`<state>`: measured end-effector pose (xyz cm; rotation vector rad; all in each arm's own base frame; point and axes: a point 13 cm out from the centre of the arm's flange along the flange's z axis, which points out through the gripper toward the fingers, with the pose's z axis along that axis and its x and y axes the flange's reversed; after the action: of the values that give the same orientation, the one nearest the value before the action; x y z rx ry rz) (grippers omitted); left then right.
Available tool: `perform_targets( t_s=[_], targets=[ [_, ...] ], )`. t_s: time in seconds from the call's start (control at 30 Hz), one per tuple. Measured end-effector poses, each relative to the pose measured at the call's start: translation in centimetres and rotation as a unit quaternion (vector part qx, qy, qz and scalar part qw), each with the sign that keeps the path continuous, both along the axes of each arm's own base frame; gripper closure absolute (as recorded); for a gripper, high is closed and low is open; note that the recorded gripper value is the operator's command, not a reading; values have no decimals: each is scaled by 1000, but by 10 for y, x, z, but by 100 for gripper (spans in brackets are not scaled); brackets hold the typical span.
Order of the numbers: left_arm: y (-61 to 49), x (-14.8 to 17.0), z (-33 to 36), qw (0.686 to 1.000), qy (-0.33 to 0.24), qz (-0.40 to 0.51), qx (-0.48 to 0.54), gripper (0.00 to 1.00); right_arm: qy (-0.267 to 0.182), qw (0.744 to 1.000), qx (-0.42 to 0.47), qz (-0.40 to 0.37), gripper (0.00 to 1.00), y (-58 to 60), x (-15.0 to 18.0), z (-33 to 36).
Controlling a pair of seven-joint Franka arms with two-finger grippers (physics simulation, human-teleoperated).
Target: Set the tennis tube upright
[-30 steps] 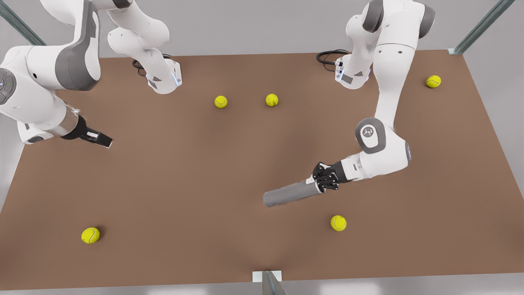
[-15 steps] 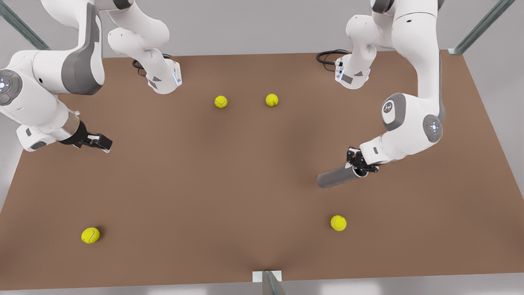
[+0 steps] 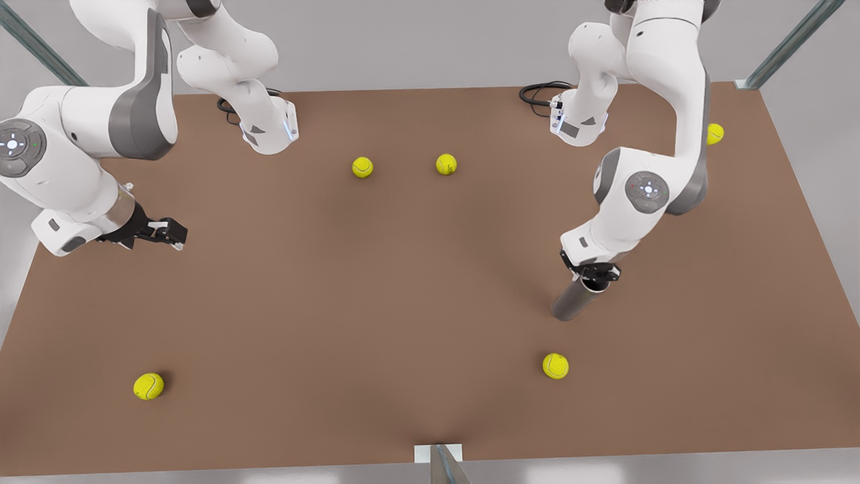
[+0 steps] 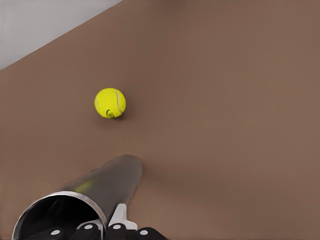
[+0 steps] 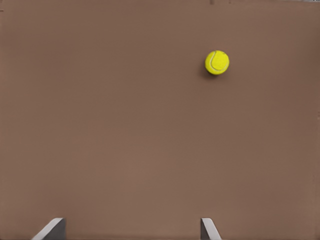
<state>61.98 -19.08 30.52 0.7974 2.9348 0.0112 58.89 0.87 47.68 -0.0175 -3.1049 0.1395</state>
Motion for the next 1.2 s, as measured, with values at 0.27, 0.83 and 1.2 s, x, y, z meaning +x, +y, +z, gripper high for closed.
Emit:
perform_targets(
  t_s=[0.27, 0.83, 1.2],
  targets=[
    [0, 5, -27, 999, 5, 32, 9, 79, 1, 1000, 0, 22, 0, 3, 0, 0],
    [-18, 26, 63, 997, -26, 65, -11, 0, -1, 999, 0, 44, 0, 3, 2, 3],
    [102, -31, 217, 987, -4, 160, 17, 0, -2, 999, 0, 50, 0, 1, 2, 4]
  ],
)
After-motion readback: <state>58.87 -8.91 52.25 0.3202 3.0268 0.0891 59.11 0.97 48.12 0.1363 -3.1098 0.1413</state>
